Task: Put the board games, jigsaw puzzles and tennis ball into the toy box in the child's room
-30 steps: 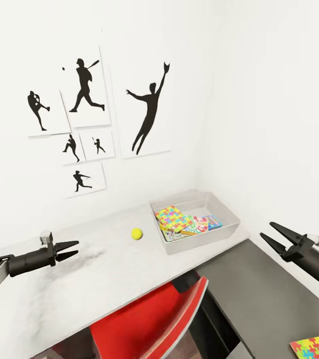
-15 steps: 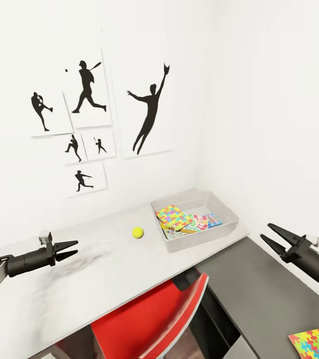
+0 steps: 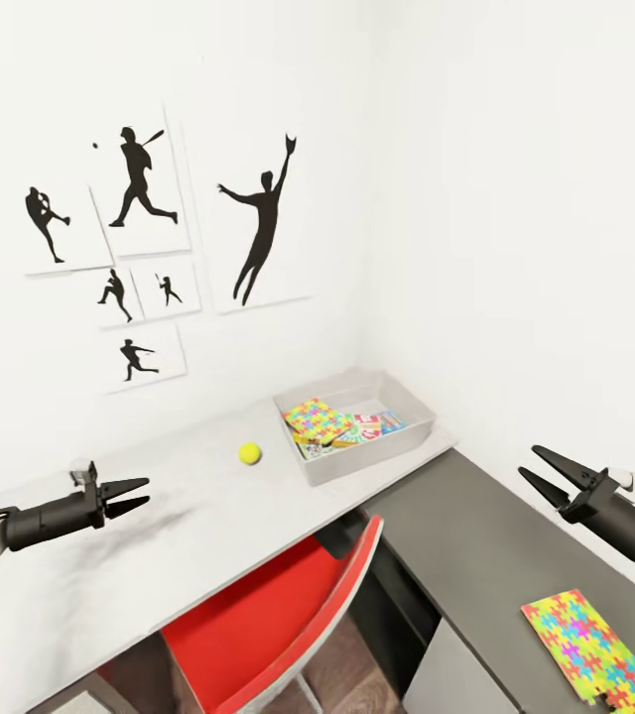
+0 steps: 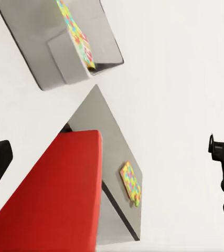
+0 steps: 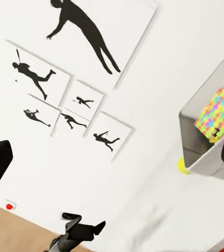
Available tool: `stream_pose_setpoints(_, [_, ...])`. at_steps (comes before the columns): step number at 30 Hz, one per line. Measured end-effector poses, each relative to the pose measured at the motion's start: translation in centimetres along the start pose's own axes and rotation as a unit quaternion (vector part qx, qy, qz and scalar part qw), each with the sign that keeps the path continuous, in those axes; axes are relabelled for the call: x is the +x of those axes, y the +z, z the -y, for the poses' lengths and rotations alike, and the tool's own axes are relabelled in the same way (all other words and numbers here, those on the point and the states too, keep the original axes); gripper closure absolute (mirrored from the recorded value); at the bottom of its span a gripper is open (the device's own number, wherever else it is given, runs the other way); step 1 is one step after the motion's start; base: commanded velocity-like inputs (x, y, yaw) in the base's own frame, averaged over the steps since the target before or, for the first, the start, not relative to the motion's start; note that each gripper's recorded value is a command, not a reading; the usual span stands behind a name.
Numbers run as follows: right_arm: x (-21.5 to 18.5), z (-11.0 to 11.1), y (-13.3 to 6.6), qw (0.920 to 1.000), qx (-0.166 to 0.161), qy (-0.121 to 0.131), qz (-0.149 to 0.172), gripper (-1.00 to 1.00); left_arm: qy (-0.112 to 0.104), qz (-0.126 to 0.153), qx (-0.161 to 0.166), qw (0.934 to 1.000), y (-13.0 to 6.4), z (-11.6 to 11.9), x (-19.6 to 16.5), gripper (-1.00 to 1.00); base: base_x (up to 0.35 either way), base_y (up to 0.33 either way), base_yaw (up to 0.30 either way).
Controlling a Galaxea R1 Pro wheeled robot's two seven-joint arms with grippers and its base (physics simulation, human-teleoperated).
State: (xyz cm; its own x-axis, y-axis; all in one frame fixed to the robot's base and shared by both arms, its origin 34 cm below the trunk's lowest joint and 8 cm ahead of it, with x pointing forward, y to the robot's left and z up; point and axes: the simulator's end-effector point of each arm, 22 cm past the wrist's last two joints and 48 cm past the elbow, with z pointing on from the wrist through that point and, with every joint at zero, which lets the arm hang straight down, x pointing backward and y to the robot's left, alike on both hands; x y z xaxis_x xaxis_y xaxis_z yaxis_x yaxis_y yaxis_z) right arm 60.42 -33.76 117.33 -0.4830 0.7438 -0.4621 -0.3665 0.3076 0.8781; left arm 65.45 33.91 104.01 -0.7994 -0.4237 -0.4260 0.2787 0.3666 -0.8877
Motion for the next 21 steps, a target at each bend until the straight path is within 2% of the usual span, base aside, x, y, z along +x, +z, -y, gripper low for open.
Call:
stream_pose_setpoints(6, [-0.07,-0.23,-0.06,1.0000,-0.001,-0.001,0.001,-1.00,0.004,0.002,-0.001,1.0000,-0.37,0.17,-0.20,-1.00,-0.089,-0.074,-0.256])
stream_pose_setpoints(21, [-0.25,-0.70,-0.15,1.0000,-0.004,-0.005,0.003,-1.00,0.008,0.004,0.000,1.0000,-0.55,0.61,-0.38,-1.00,-0.005,-0.005,-0.256])
